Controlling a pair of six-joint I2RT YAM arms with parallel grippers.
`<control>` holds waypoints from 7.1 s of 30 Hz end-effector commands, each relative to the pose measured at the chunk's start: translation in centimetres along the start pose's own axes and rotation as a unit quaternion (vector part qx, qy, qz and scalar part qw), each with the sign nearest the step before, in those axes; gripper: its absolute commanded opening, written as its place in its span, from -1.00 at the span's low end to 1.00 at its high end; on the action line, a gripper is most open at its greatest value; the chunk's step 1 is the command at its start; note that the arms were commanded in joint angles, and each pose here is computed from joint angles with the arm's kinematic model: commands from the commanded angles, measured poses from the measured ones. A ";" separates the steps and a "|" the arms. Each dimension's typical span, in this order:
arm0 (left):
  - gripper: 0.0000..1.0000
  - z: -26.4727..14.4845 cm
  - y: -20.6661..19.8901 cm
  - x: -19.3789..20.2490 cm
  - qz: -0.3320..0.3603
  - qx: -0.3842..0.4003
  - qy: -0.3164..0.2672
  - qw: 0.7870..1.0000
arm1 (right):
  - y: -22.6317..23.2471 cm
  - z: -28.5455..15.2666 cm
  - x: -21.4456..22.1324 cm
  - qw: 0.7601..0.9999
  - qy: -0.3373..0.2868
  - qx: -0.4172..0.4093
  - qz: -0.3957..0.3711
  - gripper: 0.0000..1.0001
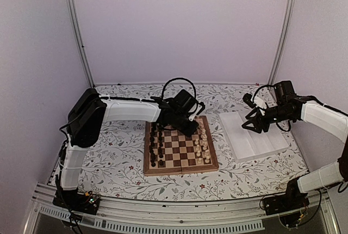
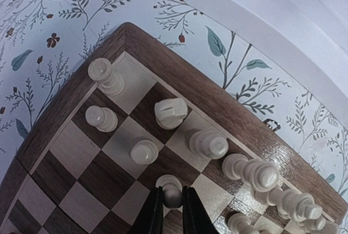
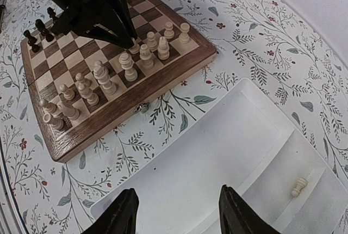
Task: Set up the chess pieces on the board
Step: Place the chess piece on the chessboard, then pick up the chess piece from the storage box.
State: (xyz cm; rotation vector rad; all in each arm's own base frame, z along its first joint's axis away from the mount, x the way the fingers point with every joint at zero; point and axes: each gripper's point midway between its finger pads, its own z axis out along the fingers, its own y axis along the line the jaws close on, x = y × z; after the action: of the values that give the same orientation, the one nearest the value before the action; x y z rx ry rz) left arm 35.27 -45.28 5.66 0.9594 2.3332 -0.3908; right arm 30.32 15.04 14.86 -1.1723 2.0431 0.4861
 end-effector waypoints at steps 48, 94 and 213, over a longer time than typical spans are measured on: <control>-0.16 -15.7 -0.1 -5.6 0.046 0.018 -0.113 0.992 | -13.5 3.8 6.7 0.962 0.164 0.133 0.175 -0.40; -0.11 -14.0 0.6 -2.3 0.046 0.026 -0.074 0.996 | -12.9 9.9 8.3 0.945 0.226 0.074 0.225 -0.26; 0.03 -10.6 -1.0 -0.1 0.039 0.070 -0.012 0.997 | -14.3 7.2 11.1 0.925 0.271 0.137 0.228 -0.43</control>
State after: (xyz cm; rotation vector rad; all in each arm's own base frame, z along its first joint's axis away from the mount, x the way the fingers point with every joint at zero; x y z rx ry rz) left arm 29.86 -40.71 14.42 1.1076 2.2505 -0.5209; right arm 42.98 7.18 1.58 -0.7367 2.7481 0.0831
